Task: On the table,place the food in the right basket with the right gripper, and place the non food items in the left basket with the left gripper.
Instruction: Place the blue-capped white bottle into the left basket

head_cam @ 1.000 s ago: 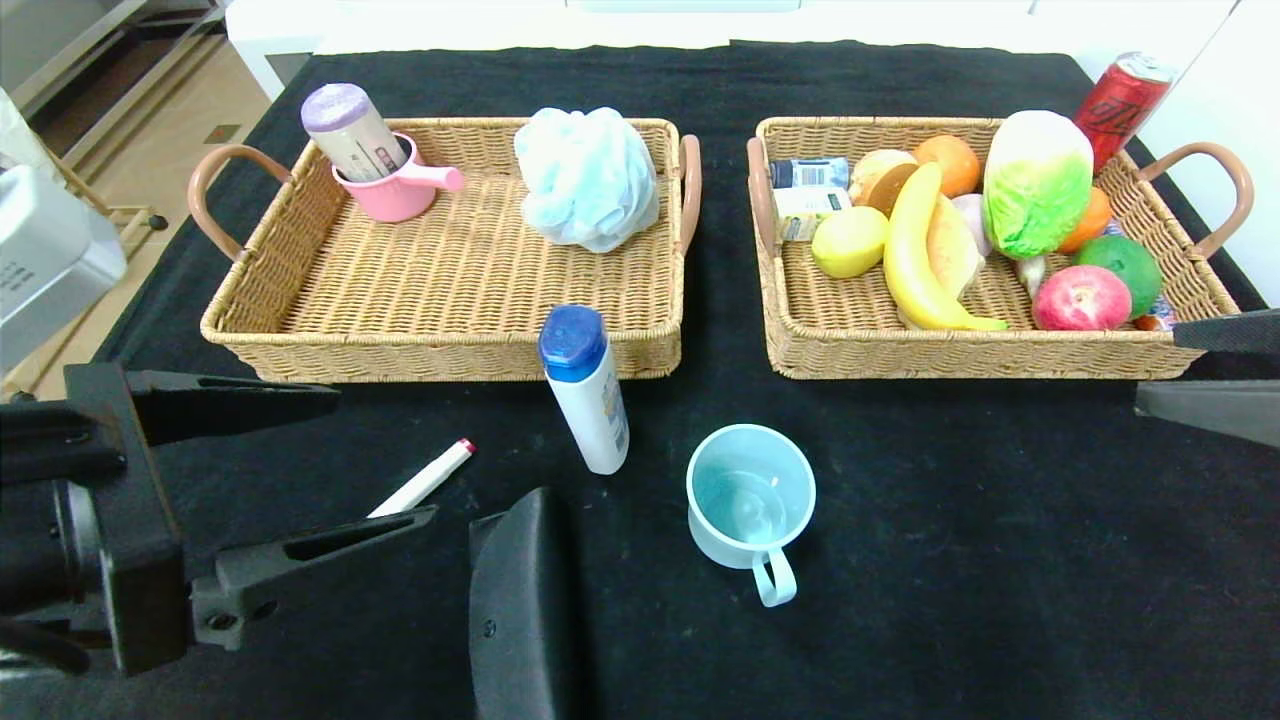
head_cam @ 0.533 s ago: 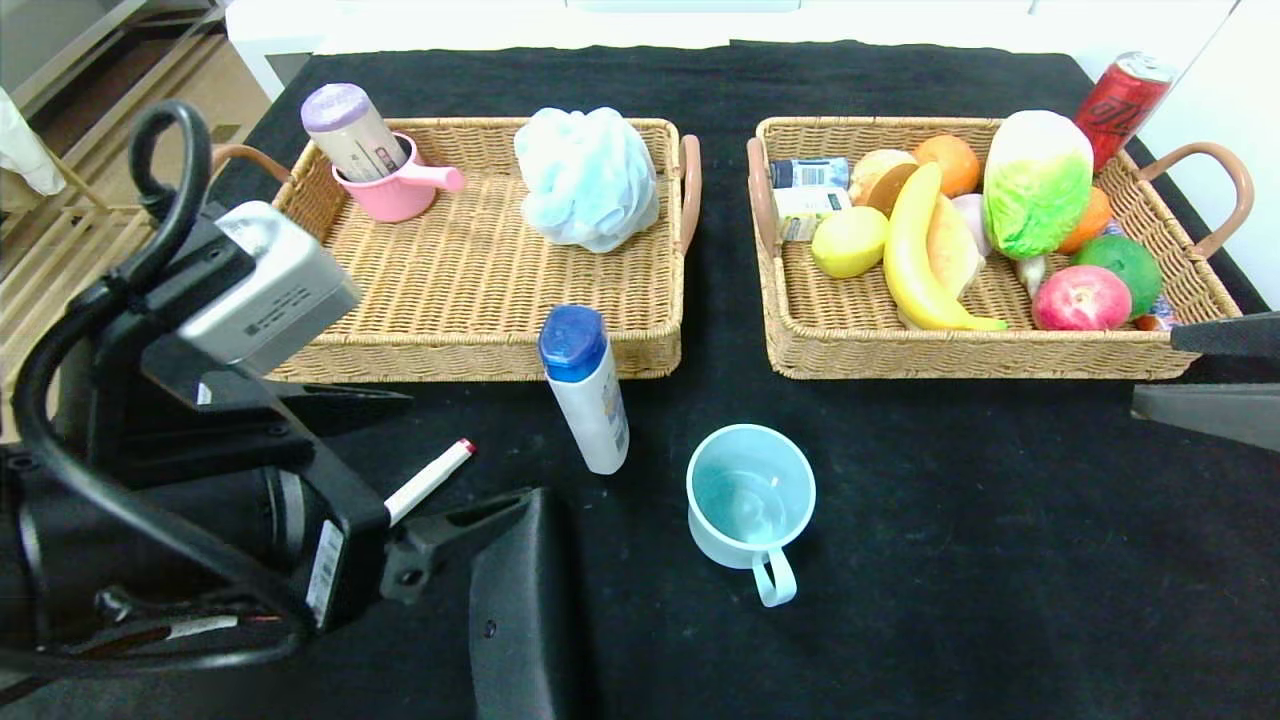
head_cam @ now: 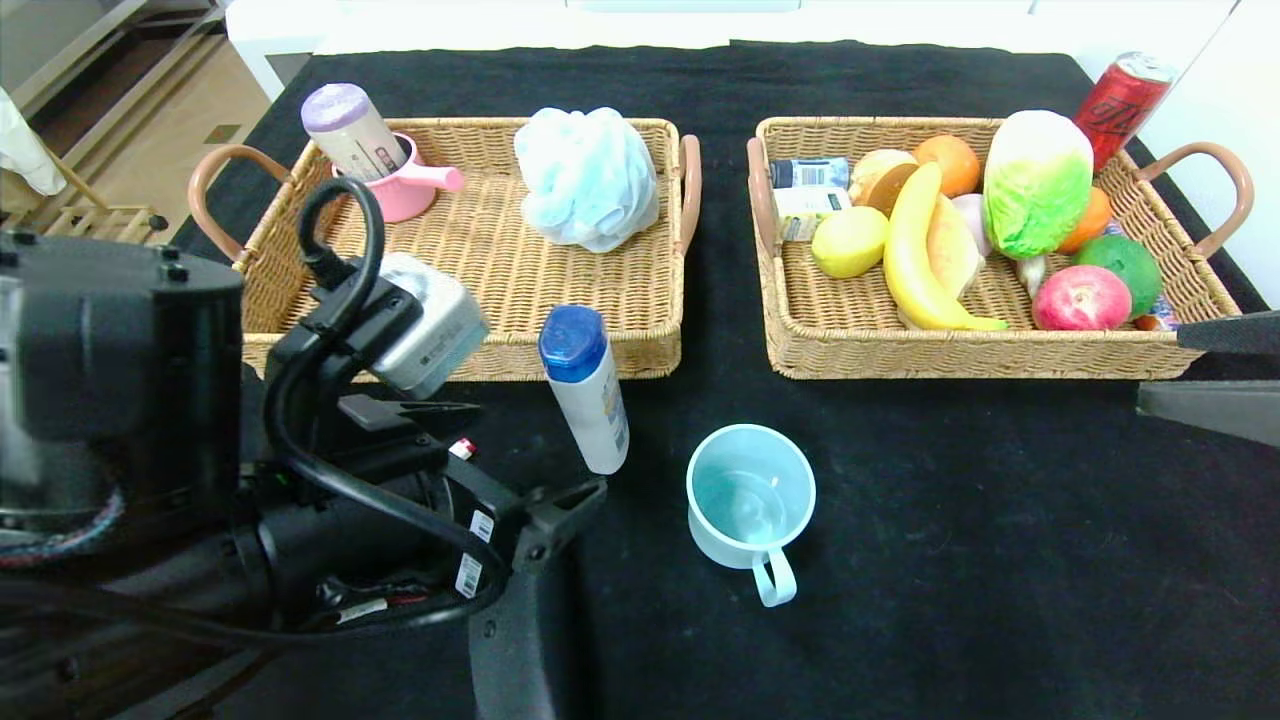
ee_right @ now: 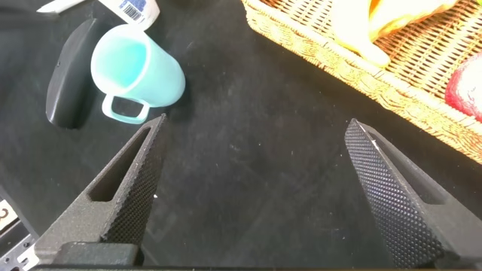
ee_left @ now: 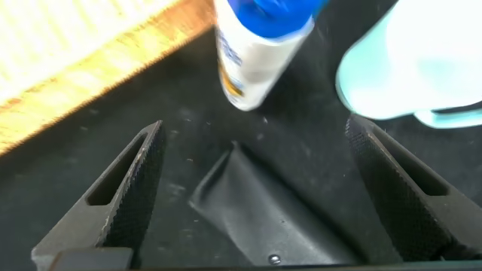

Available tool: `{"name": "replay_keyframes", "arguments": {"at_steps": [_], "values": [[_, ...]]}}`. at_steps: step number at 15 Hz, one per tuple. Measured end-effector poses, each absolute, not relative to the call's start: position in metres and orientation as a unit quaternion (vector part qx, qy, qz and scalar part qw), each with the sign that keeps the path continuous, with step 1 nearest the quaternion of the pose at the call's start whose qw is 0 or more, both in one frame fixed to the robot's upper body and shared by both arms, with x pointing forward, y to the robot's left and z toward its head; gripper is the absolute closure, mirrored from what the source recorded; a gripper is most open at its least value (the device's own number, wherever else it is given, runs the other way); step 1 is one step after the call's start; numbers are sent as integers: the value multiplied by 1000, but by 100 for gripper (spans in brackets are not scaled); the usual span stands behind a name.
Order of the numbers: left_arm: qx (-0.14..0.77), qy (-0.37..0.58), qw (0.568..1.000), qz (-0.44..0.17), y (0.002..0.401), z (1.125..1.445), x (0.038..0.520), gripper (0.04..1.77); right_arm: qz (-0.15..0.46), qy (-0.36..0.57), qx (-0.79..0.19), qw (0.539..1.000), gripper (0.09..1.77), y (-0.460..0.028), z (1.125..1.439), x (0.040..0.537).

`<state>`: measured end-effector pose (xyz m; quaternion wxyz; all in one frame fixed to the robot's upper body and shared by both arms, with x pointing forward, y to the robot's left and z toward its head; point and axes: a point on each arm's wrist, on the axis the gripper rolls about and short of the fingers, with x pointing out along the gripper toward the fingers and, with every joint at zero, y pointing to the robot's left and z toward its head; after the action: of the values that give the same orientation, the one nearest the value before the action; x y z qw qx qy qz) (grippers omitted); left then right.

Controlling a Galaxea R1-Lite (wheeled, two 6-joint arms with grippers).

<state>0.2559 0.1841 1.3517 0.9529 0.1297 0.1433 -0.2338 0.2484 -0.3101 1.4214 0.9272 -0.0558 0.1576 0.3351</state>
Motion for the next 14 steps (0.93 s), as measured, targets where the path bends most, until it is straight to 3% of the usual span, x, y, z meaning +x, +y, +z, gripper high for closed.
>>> {"name": "replay_keyframes", "arguments": {"at_steps": [14], "values": [[96,100,973,-187,150,1337,288,9,332,159,-56,928,15,-311,1420,249]]}}
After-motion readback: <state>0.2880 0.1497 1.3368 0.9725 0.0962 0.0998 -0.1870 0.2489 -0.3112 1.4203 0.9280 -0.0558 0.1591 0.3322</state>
